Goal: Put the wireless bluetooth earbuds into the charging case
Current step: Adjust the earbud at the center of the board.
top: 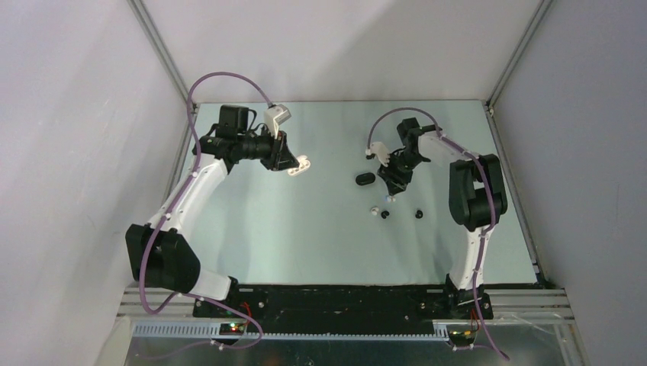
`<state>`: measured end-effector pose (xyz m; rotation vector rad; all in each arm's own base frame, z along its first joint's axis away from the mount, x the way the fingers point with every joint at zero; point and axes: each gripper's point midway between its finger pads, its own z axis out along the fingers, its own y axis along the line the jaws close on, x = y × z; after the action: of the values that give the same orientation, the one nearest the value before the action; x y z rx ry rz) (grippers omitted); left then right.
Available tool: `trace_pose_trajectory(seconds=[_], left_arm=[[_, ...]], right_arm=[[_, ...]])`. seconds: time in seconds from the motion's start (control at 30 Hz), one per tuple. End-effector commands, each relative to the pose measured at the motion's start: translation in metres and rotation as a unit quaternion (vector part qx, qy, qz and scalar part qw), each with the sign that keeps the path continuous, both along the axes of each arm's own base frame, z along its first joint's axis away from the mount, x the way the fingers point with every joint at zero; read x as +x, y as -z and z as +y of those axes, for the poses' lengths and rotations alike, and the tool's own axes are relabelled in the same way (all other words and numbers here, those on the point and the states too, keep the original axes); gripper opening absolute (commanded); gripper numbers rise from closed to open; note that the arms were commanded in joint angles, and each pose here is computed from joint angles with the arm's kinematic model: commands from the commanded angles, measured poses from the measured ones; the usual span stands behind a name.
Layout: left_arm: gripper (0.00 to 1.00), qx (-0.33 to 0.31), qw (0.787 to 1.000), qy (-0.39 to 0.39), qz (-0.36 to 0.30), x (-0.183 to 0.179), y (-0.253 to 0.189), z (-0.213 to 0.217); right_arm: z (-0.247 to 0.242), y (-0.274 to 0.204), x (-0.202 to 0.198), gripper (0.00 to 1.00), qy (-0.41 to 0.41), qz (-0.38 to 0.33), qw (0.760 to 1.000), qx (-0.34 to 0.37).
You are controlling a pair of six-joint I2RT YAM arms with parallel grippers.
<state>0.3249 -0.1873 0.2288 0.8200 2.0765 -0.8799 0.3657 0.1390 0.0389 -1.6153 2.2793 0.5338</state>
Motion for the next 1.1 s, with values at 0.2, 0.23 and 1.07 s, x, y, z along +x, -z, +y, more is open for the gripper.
trace_pose_trajectory(seconds=[0.2,0.23,1.07], left_arm=[[0.00,0.001,1.000,0.001,-0.031,0.002,-0.015,0.001],[0.00,0.001,1.000,0.001,-0.031,0.002,-0.015,0.001],[0.00,-0.003,1.000,0.003,-0.028,0.001,-0.014,0.000]], right_arm=[[0.014,0.014,-0.005,0.45,-0.036,0.003,0.999,-0.003],[0.014,0.014,-0.006,0.45,-0.036,0.004,0.999,-0.003],[0.021,-0.014,0.013,0.44,-0.013,0.030,0.998,0.063]])
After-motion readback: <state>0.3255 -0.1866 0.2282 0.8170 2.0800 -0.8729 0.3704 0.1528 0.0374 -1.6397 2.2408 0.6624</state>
